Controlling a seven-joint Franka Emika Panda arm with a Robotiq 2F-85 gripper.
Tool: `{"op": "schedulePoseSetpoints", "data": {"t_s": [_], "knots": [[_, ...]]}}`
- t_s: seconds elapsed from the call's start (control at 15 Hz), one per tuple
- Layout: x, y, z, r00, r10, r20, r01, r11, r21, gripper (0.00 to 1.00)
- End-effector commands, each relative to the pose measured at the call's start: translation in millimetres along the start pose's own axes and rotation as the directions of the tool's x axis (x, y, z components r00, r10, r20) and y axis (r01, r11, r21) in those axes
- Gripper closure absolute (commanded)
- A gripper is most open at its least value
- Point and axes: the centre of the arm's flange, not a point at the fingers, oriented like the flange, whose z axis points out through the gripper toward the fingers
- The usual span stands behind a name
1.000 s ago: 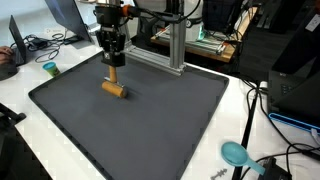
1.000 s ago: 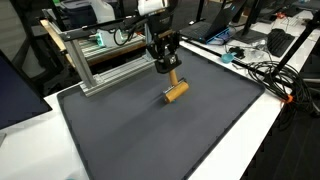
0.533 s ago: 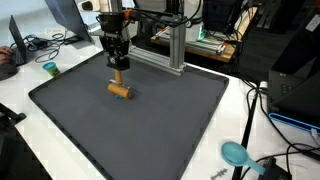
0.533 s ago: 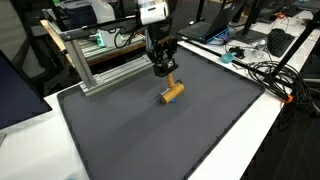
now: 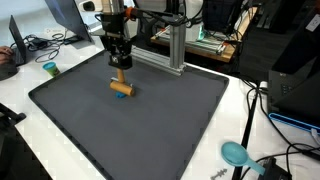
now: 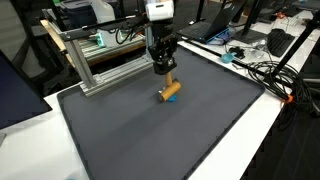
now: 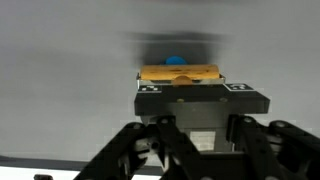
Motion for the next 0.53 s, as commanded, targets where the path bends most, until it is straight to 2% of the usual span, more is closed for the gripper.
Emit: {"op": "schedulePoseSetpoints", "data": {"t_s": [0.0, 0.47], "knots": [[-6.9, -0.7, 24.7, 0.996, -0.014, 0.088, 0.015, 1.0, -0.014, 0.78], [-5.5, -3.0, 25.2, 0.989, -0.047, 0.139, 0.05, 0.999, -0.019, 0.78]]}}
